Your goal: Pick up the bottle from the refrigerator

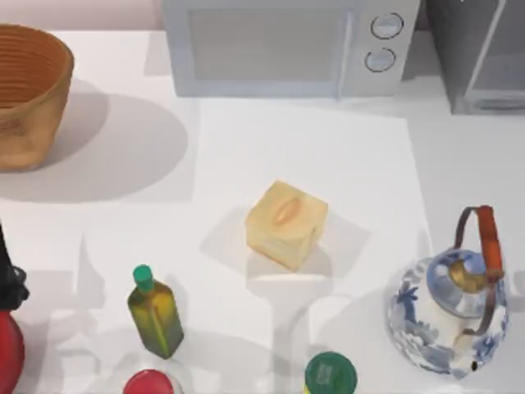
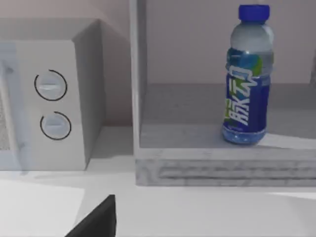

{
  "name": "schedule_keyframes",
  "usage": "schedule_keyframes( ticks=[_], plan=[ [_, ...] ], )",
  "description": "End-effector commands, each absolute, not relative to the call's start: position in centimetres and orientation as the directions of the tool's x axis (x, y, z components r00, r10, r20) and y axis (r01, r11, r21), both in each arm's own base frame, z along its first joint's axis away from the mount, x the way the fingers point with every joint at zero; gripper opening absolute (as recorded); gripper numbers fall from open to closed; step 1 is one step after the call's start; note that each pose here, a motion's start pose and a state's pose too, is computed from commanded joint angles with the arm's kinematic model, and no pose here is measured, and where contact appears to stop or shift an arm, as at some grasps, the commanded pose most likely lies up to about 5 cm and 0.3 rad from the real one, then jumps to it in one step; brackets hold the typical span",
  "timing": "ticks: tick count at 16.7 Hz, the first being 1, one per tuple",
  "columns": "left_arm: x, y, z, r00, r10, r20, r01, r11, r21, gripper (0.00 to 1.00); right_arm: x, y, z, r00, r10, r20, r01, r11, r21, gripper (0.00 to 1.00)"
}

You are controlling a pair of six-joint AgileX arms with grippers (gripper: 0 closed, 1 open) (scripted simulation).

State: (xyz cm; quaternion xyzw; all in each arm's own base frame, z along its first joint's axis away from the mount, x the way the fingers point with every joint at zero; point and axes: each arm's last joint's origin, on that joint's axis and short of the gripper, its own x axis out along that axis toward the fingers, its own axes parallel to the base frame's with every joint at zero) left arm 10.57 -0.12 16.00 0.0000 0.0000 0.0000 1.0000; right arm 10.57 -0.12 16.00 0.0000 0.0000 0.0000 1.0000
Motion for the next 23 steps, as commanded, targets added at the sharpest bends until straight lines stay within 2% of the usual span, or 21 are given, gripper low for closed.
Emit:
schedule_keyframes(
  ticks=[7,13,18,23],
  plan=[
    [10.6,-0.1,16.0,1.0,0.0,0.0,0.0,1.0,0.0,1.0,11.4,-0.5,17.4,1.0,0.002,0.026,-0.002,1.0,-0.003,1.0],
    [10.6,-0.1,16.0,1.0,0.0,0.0,0.0,1.0,0.0,1.0,15.5,-2.5,19.2,0.998,0.003,0.057,-0.002,1.0,-0.012,1.0],
    [10.6,-0.1,16.0,1.0,0.0,0.0,0.0,1.0,0.0,1.0,19.6,-5.6,16.5,1.0,0.005,0.009,-0.005,1.0,0.001,1.0],
    [10.6,-0.1,16.0,1.0,0.0,0.0,0.0,1.0,0.0,1.0,20.7,-8.1,13.4,1.0,0.004,-0.017,-0.004,1.0,0.014,1.0]
  ],
)
